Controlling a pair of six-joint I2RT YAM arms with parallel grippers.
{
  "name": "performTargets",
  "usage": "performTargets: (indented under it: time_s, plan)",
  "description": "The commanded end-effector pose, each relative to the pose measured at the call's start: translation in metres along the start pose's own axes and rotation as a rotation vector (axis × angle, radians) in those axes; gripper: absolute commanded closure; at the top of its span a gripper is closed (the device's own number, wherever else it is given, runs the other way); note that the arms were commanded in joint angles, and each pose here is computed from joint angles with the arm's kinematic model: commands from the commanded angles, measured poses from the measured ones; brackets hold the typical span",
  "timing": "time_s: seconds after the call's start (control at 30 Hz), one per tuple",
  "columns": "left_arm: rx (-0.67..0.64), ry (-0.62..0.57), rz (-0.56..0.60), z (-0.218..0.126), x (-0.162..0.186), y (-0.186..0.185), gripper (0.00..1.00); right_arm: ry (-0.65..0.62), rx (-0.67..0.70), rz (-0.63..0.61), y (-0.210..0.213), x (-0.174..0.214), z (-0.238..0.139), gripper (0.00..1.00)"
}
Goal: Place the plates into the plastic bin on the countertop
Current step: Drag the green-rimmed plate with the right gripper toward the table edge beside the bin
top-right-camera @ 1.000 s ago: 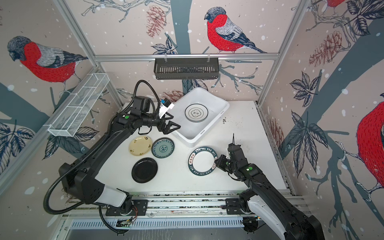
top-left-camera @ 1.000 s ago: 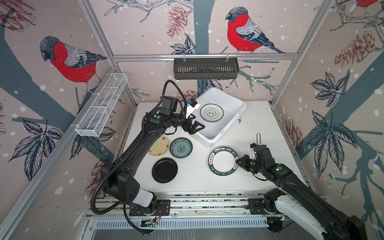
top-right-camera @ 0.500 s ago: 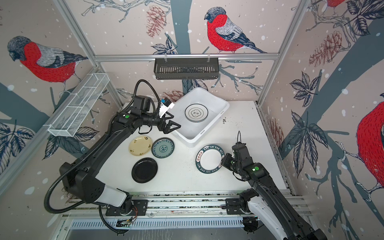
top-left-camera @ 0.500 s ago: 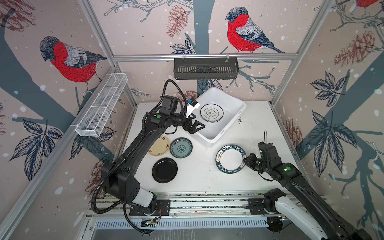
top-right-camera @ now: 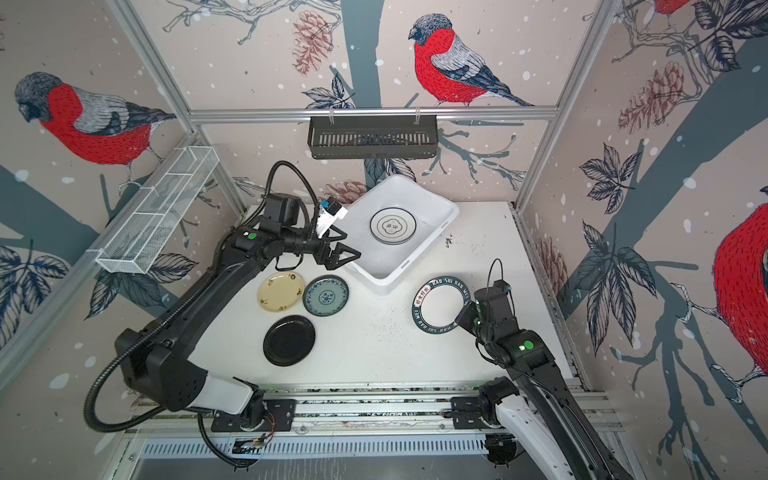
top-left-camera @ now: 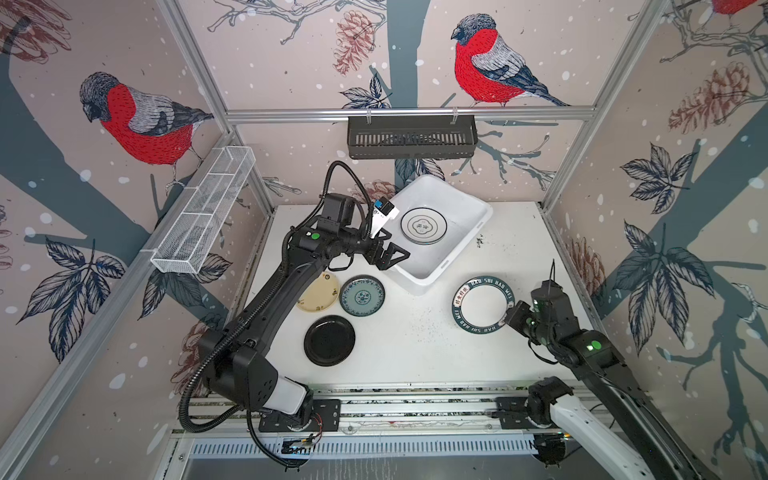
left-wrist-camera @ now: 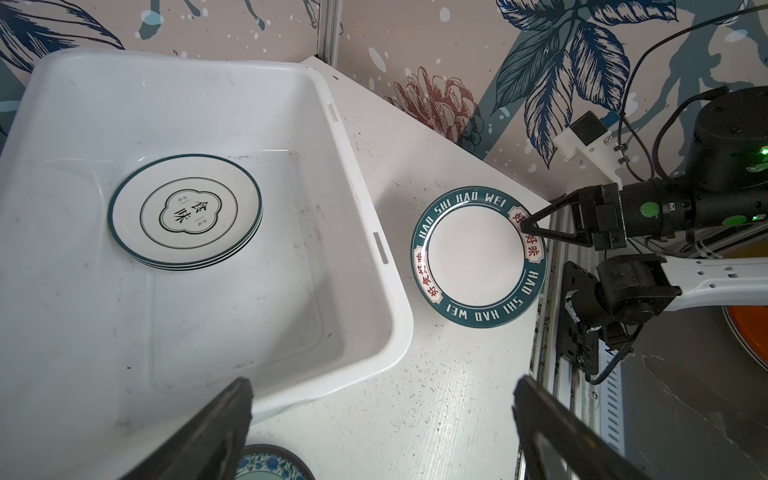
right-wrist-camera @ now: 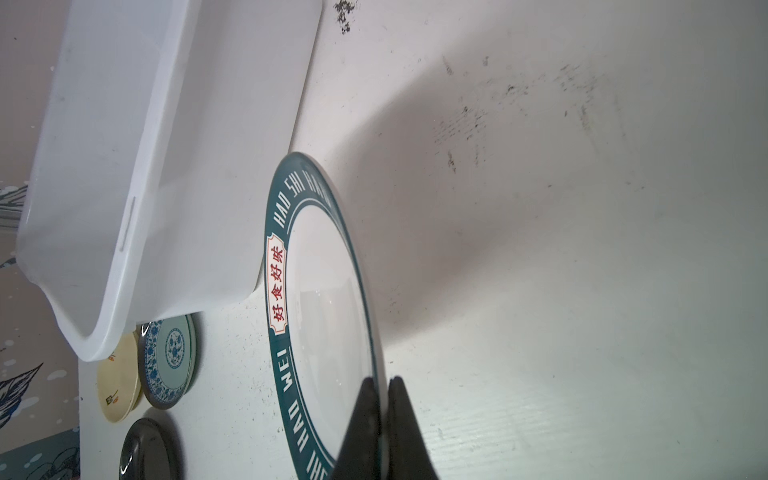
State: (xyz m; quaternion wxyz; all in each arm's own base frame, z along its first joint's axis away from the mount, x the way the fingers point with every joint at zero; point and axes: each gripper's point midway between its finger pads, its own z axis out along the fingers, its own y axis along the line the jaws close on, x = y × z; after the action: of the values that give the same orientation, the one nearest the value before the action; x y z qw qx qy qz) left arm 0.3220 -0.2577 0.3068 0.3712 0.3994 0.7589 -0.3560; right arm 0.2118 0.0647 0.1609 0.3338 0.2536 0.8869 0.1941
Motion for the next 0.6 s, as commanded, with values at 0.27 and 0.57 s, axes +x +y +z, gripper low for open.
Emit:
performTargets:
  time_s: [0.27, 0.57]
  plan:
    - [0.004, -0.020, 0.019, -0.003, -0.006, -0.003, 0.03, -0.154, -0.011, 0.058, 0.012, -0.040, -0.024, 0.98]
    - [0.000, -0.025, 0.021, -0.005, -0.008, -0.004, 0.03, -0.211, -0.063, 0.045, 0.034, -0.063, -0.042, 0.98]
